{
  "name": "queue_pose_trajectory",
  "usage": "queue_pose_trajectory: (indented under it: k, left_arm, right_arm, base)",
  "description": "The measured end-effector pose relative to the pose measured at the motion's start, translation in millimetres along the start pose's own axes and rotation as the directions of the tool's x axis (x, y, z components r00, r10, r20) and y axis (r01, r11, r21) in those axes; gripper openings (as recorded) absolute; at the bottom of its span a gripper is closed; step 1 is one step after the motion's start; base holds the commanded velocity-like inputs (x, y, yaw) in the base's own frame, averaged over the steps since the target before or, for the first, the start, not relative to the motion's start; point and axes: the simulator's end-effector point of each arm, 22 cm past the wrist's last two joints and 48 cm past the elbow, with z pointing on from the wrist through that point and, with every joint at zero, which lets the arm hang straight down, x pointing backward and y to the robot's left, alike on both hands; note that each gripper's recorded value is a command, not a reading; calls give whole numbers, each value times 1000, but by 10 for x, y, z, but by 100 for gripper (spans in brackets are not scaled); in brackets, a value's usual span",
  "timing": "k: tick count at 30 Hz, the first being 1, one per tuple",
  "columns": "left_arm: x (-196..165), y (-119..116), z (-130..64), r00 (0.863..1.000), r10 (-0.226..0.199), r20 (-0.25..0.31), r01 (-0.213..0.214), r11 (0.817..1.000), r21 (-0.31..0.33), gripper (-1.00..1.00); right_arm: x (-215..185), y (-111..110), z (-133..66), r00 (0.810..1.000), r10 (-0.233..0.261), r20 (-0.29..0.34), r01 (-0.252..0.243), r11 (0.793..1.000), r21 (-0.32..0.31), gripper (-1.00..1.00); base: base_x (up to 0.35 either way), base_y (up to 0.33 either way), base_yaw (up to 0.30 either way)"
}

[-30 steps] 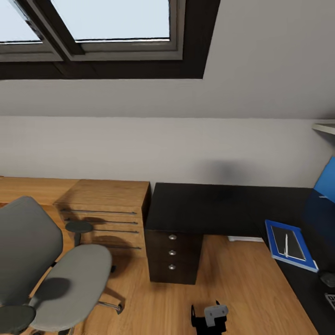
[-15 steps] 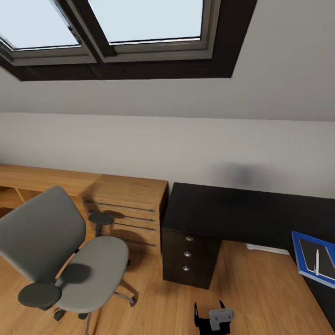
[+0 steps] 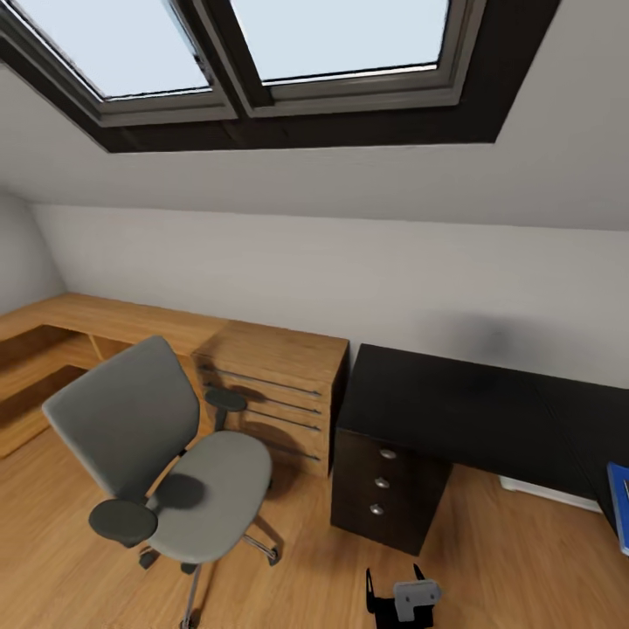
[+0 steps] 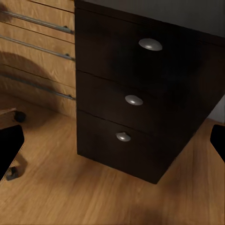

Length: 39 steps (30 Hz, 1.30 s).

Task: In the bedroom, organize the workspace by keeping the computer under the desk, ensuring the monitor is on the desk, placing the keyboard on the desk next to the monitor, placing the mouse on the desk next to the keyboard, moving the folder from the swivel chair onto the desk next to the mouse, stacking the notebook on top of the folder with the pen on top of the notebook, and positioning the swivel chair next to the desk.

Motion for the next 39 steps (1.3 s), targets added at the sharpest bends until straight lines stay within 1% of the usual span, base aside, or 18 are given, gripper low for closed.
queue_pose_trajectory:
  k: [8, 10, 12, 20, 34, 39]
  left_arm:
    - [-3, 18, 0, 1000, -2, 3, 2, 1000, -4, 100]
    - [-7, 12, -2, 1000, -2, 6, 2, 1000, -4, 100]
    - [-8, 12, -2, 1000, -2, 7, 2, 1000, -3, 100]
    - [9, 14, -5, 1000, -1, 3, 1, 1000, -4, 100]
    - [34, 38, -4, 1000, 0, -6, 0, 1000, -8, 100]
    - [29, 44, -3, 1000, -1, -5, 1, 1000, -9, 100]
  right_arm:
    - [-3, -4, 0, 1000, 3, 3, -3, 1000, 3, 100]
    - [-84, -86, -8, 999, 21, 44, -22, 999, 37, 100]
    - [-110, -121, -14, 998, 27, 58, -30, 998, 52, 100]
    - [-119, -149, -22, 997, 34, 68, -38, 997, 66, 100]
    - [-97, -129, -25, 998, 31, 60, -35, 998, 60, 100]
    - [-108, -123, -24, 998, 32, 62, -36, 998, 60, 100]
  base:
    - [0, 0, 279]
    - [0, 0, 279]
    - [0, 0, 279]
    - [0, 0, 262]
    - [0, 0, 31]
    - [0, 0, 168]
